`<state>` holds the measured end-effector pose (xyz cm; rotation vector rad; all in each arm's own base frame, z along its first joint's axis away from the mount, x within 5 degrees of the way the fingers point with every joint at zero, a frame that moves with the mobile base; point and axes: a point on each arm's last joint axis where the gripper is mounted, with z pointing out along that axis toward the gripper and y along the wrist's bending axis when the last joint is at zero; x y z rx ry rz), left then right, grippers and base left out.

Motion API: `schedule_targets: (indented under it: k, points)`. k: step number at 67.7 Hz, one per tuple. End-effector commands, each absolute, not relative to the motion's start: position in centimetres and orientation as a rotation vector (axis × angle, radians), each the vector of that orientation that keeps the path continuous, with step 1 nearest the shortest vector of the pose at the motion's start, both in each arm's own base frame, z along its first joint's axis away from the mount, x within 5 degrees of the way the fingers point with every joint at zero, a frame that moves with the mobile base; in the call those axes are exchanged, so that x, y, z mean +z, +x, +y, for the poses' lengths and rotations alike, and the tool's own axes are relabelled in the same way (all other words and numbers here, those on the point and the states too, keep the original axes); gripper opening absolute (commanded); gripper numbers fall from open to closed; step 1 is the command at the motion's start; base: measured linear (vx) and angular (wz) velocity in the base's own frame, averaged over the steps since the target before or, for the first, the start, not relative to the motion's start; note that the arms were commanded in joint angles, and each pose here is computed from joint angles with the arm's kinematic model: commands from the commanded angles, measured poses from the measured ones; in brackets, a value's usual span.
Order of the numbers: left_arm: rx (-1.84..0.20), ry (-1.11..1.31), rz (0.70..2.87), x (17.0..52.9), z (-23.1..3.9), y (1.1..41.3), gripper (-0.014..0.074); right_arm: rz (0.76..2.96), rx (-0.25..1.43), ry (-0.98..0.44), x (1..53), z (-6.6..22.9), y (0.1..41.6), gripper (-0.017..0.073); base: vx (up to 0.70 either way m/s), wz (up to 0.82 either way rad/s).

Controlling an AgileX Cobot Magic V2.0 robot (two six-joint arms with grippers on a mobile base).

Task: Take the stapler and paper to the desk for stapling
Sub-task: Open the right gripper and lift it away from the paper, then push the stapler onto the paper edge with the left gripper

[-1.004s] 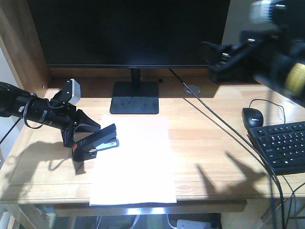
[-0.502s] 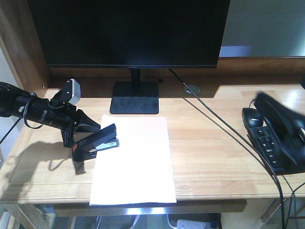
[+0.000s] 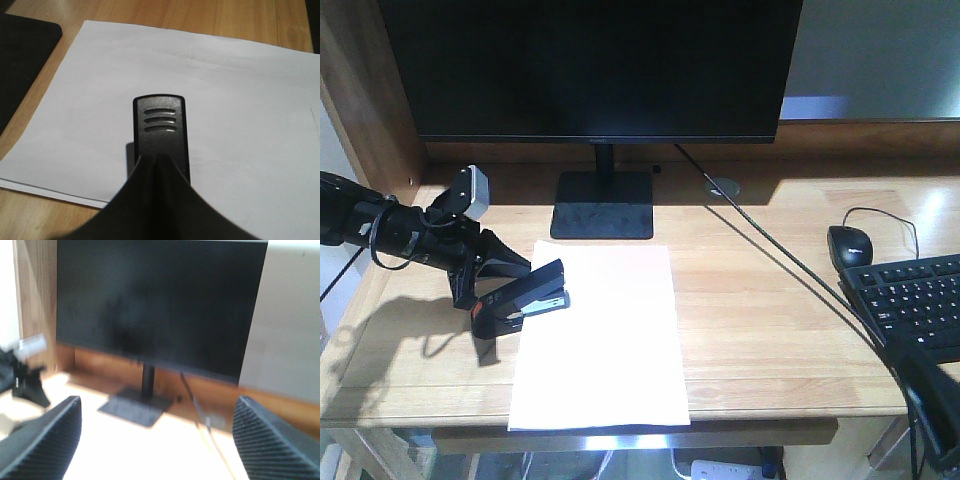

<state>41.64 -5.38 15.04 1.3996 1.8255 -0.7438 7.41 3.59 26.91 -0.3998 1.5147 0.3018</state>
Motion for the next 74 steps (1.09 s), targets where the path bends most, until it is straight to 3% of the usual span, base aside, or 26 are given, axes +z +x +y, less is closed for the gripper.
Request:
schedule_targets:
  k: [1, 62, 74]
  points:
    - [-0.734, 1.358, 1.745, 18.55, -5.8, 41.79, -0.0006, 1.503, 0.242, -0.416, 27.05, 3.4, 7.56, 0.0581, 0.0, 0.0]
    - [-0.731, 1.357, 1.745, 18.54, -5.79, 41.81, -0.0006, 1.514, 0.24, -0.42, 26.67, 3.41, 7.58, 0.0581, 0.0, 0.0]
    - [-0.641, 1.37, 1.736, 18.37, -5.54, 42.25, -0.0006, 1.514, 0.24, -0.42, 26.67, 3.41, 7.58, 0.0581, 0.0, 0.0]
